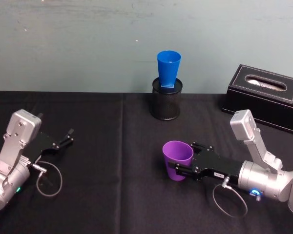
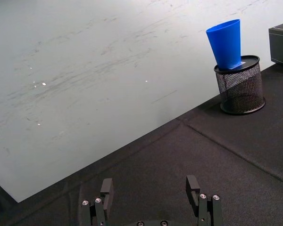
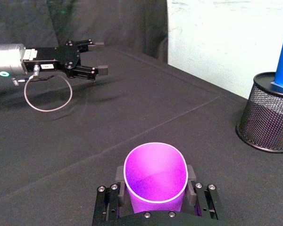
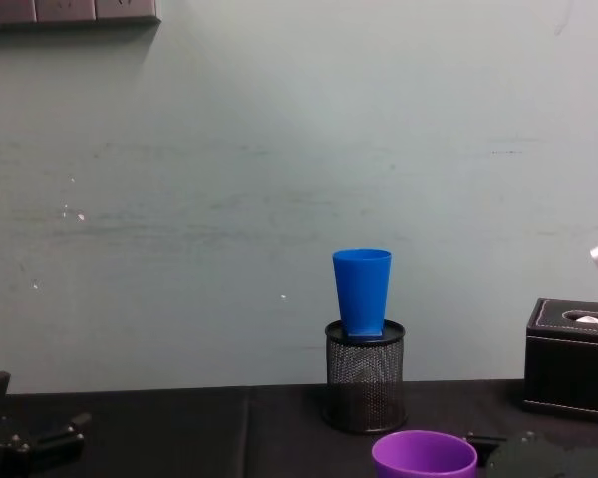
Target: Pick up one cup with a gripper and tap it against the other cup.
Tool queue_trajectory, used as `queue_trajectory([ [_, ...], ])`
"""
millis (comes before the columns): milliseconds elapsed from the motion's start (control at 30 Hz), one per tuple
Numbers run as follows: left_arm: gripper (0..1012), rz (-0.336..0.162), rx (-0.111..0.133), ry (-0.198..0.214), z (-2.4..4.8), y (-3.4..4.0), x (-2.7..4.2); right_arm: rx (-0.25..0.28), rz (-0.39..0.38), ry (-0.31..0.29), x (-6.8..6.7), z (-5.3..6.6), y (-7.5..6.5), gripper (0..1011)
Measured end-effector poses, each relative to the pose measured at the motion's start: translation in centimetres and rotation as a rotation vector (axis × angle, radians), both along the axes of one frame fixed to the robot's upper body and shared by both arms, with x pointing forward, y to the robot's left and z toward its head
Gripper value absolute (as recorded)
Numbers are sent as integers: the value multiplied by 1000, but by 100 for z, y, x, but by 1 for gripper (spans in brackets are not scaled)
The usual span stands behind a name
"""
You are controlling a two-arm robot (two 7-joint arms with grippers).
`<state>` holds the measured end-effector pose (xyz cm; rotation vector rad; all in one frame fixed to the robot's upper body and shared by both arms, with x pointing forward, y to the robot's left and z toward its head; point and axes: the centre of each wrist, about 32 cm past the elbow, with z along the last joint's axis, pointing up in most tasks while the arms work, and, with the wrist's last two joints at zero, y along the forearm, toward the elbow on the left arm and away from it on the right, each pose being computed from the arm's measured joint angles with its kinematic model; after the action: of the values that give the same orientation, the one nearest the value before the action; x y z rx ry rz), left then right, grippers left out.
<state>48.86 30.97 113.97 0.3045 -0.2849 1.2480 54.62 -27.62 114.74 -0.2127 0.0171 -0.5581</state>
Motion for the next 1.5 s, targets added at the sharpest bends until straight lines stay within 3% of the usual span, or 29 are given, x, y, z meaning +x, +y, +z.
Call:
queue_trajectory([
  [400, 1011, 0, 0, 0, 0, 0, 0, 1, 3, 4, 8, -11, -4, 726],
  [767, 1011, 0, 0, 0, 1, 0, 0, 1, 3, 3, 6, -7, -3, 1003],
  [967, 1011, 0, 0, 0, 0, 0, 0, 1, 3, 3, 6, -6, -4, 1004],
  [1267, 1011, 0, 0, 0, 0, 0, 0, 87, -10, -52, -34, 131, -26, 1004],
  [1367, 1011, 0, 0, 0, 0, 0, 0, 114, -53, -63, -54, 182, -33, 1004],
  [1500, 1011, 0, 0, 0, 0, 0, 0, 101, -205, -87, -127, 262, 26, 1004],
])
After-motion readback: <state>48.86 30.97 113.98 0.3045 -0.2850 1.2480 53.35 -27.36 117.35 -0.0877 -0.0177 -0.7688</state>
